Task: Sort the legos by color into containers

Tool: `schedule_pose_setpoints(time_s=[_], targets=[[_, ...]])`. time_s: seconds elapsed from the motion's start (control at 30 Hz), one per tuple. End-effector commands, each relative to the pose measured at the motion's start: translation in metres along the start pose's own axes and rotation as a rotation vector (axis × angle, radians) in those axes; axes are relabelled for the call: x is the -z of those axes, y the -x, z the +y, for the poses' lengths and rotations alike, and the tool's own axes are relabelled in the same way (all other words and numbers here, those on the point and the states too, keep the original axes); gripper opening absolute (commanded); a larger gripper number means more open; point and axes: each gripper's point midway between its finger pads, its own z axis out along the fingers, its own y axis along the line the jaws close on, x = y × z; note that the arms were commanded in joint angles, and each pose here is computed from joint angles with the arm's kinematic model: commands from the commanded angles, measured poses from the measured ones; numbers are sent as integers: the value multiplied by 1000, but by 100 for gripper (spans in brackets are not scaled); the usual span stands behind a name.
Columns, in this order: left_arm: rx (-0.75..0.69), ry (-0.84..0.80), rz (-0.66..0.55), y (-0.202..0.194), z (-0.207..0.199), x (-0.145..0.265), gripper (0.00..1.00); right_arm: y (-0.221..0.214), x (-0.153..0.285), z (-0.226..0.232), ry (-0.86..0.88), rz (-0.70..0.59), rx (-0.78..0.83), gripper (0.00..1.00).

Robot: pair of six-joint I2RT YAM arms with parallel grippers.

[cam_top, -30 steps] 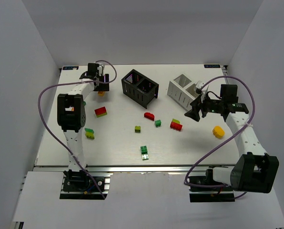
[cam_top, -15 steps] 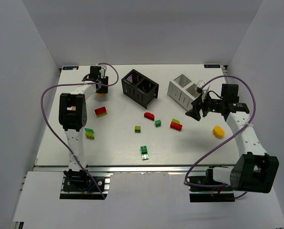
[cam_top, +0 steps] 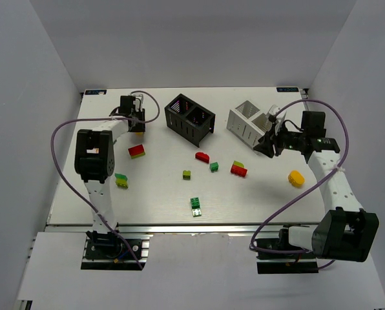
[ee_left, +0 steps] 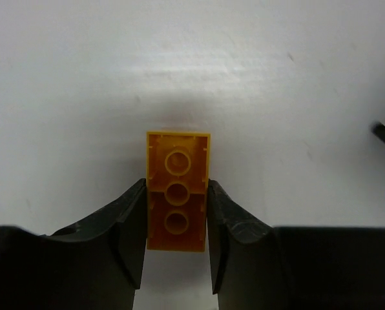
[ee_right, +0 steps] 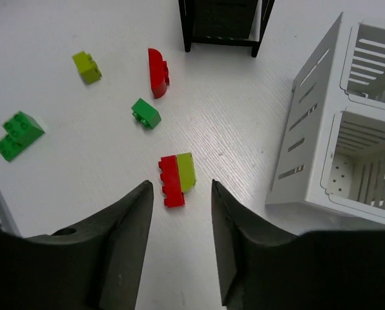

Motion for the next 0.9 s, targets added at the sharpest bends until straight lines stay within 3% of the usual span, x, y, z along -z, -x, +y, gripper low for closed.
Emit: schedule_pose_setpoints(time_s=[0.0, 0.03, 0.07, 0.13, 0.23, 0.3, 0.33, 0.53, 0.7, 0.87], targets=[[83, -176, -155, 48, -32, 71, 16, 33, 7, -4, -19, -69, -50, 45], [94, -217, -198, 56, -39, 84, 15, 38, 6, 0, 6, -85, -89, 31], [104, -306, -218, 49, -54, 111, 14, 36, 2, 6, 37, -81, -185, 26], [137, -413, -293, 53, -76, 143, 14, 38, -4, 19, 96, -76, -257, 26], [152, -593, -362, 32, -114, 203, 14, 43, -21, 46, 175, -49, -335, 38], [185, -683, -325, -2, -135, 223, 14, 47, -27, 51, 175, -52, -361, 43], [157, -753, -393, 2, -153, 255, 14, 47, -33, 57, 171, -31, -423, 51], [163, -980, -407, -65, -230, 325, 14, 82, -54, 78, 182, -62, -615, 74], [184, -955, -444, -80, -252, 337, 13, 84, -70, 94, 148, -9, -791, 78], [90, -946, -406, -96, -288, 337, 13, 71, -74, 110, 166, 39, -887, 78]])
